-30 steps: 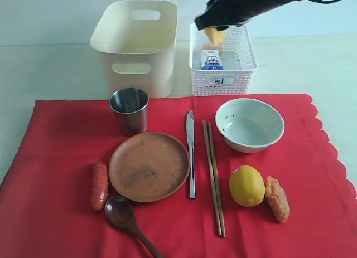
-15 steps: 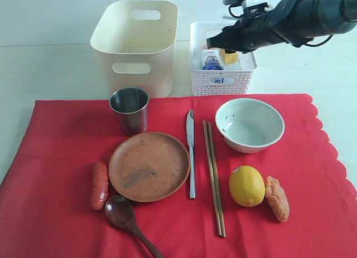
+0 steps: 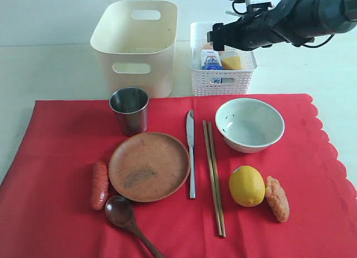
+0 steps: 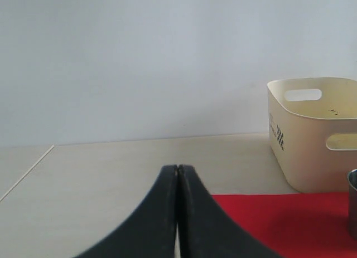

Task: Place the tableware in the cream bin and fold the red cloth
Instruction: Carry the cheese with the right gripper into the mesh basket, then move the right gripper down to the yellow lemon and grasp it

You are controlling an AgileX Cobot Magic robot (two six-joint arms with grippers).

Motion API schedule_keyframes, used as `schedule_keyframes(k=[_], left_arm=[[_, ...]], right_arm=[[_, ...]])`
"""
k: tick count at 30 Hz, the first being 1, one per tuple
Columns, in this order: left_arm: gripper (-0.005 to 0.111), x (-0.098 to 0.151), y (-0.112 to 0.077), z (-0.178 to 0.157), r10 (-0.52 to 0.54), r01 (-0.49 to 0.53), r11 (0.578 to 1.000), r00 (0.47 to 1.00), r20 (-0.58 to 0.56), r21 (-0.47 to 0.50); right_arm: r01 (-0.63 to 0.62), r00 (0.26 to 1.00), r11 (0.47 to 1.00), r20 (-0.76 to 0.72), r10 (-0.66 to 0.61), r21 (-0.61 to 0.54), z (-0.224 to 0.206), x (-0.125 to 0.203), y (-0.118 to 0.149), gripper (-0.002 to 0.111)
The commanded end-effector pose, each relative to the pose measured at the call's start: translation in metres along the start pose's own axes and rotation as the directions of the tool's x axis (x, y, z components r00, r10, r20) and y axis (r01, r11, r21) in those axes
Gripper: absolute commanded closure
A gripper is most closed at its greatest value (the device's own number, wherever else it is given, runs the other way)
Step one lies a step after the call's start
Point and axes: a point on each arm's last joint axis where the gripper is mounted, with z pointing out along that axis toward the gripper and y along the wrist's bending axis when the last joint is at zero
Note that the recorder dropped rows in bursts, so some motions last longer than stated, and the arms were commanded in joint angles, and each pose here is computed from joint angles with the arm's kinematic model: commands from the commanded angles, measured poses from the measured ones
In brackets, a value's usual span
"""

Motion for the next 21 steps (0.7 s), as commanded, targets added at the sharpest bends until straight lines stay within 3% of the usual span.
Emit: schedule_keyframes(k=[1,3,11,15,21], left_arm=[[0.107,0.000,0.000,-0.001,-0.002,0.002,1.000,1.000,0.005,-0.002],[0.107,0.000,0.000,-0.001,-0.002,0.002,1.000,1.000,0.005,-0.002],[0.107,0.000,0.000,-0.001,-0.002,0.002,1.000,1.000,0.005,-0.002],[0.107,0.000,0.000,-0.001,-0.002,0.002,1.000,1.000,0.005,-0.002],[0.107,0.000,0.000,-0.001,-0.002,0.002,1.000,1.000,0.005,-0.002]], right_arm=[[0.052,0.999,0.996,-0.005,-0.052,-0.075,-0.031,-0.022,0.011,0.027],[0.059,0.998,0.992,-0.001,-0.060,-0.114,-0.050,-0.034,0.017,0.038],[0.120,0.991,0.946,-0.021,-0.133,-0.300,-0.147,-0.068,0.043,0.105],[0.111,0.991,0.946,-0.030,-0.127,-0.305,-0.179,-0.045,0.047,0.108],[0.115,0.989,0.951,-0.057,-0.137,-0.286,-0.223,0.031,0.057,0.108]])
